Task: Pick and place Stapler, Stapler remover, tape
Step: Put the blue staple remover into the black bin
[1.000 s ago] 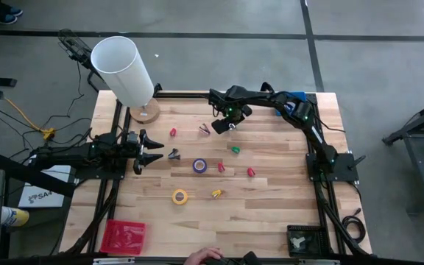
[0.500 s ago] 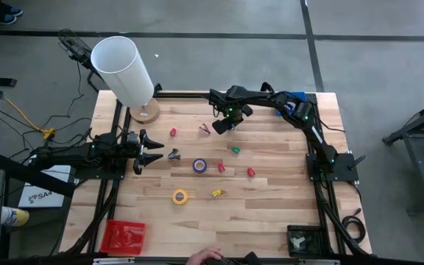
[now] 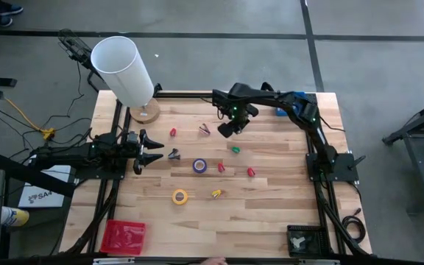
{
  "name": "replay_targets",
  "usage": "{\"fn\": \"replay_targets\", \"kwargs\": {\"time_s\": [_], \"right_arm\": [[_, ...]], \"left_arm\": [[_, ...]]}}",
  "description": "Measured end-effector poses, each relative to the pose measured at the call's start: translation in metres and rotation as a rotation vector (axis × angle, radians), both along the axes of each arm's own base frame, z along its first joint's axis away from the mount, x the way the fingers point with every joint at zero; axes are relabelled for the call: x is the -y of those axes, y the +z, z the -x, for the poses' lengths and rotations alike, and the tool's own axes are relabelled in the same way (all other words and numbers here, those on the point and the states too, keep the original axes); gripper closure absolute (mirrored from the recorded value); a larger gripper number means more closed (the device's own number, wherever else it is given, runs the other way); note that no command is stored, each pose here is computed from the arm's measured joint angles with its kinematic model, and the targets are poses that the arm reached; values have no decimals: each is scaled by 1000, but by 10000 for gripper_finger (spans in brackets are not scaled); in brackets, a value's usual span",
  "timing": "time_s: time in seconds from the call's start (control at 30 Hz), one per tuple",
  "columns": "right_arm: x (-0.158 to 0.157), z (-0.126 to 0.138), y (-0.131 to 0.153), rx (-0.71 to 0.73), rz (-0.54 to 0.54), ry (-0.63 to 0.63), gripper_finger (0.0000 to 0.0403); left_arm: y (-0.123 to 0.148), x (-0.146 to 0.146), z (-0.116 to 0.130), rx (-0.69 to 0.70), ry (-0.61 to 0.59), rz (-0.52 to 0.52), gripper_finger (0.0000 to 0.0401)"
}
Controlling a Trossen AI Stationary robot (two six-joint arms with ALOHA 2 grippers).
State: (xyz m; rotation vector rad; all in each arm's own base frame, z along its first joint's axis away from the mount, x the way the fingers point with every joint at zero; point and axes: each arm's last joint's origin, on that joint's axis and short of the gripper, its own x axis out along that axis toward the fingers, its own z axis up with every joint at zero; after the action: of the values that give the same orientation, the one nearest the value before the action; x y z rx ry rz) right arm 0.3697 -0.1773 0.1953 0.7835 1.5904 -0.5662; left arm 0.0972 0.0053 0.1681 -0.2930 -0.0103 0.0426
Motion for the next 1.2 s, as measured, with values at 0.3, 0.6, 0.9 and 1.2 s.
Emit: {"fn": "replay_targets", "kwargs": {"time_s": [0.3, 0.6, 0.9, 1.2], "right_arm": [[-34, 26, 51, -23, 0, 154, 323], [-94, 86, 56, 0, -17, 226, 323], [-164, 159, 51, -4, -85, 216, 323], [-221, 206, 47, -56, -143, 53, 323]], "left_arm": [[0, 0, 0, 0, 0, 0, 188], [0, 0, 0, 1, 0, 0, 188], [0, 0, 0, 0, 0, 0, 188], [0, 0, 0, 1, 0, 0, 188]]}}
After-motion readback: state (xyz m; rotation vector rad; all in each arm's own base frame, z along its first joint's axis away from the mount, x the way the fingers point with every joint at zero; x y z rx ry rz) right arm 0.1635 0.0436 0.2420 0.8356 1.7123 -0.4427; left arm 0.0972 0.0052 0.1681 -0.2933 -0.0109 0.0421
